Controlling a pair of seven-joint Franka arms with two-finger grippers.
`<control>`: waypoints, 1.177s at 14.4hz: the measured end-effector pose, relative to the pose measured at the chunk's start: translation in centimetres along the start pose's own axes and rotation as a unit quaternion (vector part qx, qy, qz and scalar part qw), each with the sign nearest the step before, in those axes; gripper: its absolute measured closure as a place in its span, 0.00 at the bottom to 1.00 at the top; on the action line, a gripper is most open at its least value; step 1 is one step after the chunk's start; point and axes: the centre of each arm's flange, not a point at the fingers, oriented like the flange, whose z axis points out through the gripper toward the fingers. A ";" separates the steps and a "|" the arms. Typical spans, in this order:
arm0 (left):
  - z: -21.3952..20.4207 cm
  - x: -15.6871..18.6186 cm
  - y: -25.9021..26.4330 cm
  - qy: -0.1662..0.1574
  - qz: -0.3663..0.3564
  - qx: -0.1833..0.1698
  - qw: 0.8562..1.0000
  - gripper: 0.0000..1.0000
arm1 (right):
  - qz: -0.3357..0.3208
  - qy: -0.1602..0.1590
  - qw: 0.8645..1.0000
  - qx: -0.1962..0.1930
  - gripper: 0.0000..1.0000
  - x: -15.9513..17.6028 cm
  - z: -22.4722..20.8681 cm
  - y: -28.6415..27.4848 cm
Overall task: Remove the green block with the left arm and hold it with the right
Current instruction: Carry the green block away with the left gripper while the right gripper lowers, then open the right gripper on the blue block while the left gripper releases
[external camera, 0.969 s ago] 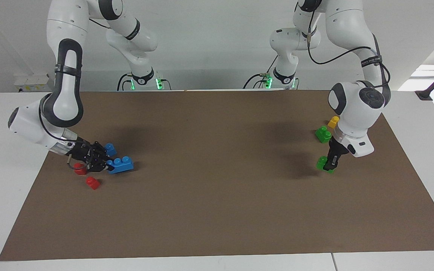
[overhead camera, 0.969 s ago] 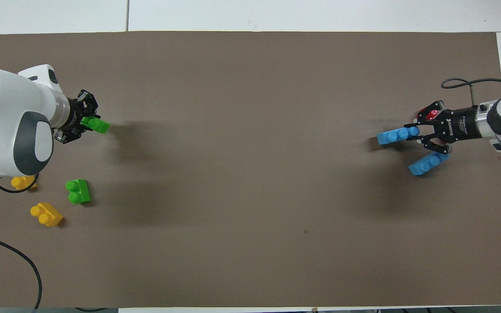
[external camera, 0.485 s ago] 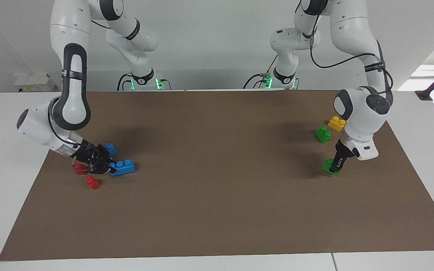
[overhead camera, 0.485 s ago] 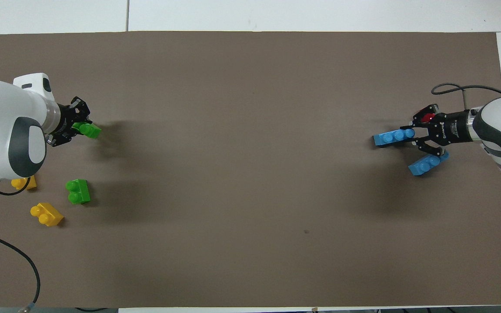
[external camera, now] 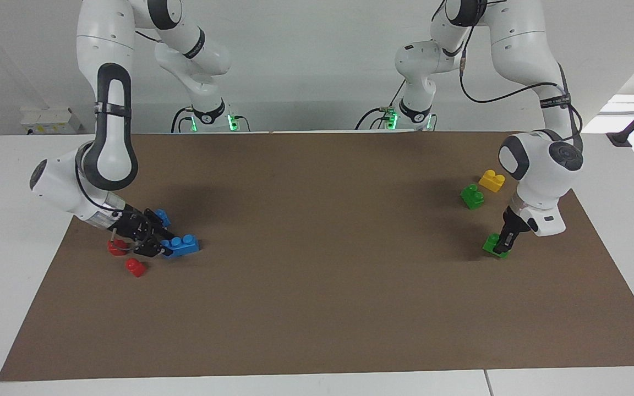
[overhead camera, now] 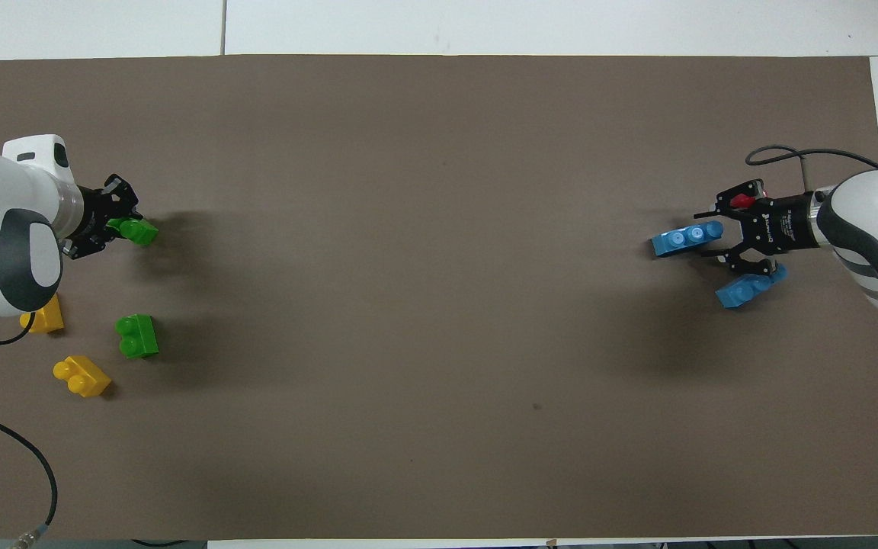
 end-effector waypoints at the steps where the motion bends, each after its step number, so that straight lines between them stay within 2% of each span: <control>1: 0.2 0.0 0.0 0.000 0.003 -0.001 1.000 0.64 | -0.001 0.001 1.000 0.002 0.20 -0.3 -0.3 -0.3; 4: 1.0 0.5 -0.4 0.003 0.012 -0.003 1.000 0.64 | -0.001 0.003 1.000 0.011 0.21 -1.3 -2.3 -1.2; 7: 1.0 1.0 -0.8 0.004 0.021 -0.003 1.000 0.64 | -0.002 0.016 1.000 -0.002 0.20 -3.0 -5.0 -1.9; 8: 1.0 1.0 -0.8 0.004 0.020 -0.003 1.000 0.64 | -0.004 0.021 1.000 -0.007 0.11 -3.6 -6.1 -2.3; 10: 1.0 1.1 -0.9 0.006 0.020 -0.005 1.000 0.64 | -0.022 0.039 0.999 -0.022 0.10 -5.0 -8.5 -3.3; 12: 1.0 1.1 -0.9 0.006 0.020 -0.005 1.000 0.64 | -0.054 0.063 0.996 -0.039 0.00 -6.6 -10.8 -4.5; 15: 1.0 1.1 -0.9 0.006 0.020 -0.006 1.000 0.64 | -0.126 0.099 0.985 -0.055 0.00 -11.1 -13.3 -6.4; 17: 1.7 0.8 -1.0 0.001 0.022 -0.002 1.000 0.53 | -0.193 0.112 0.973 -0.061 0.00 -14.5 -14.6 -7.0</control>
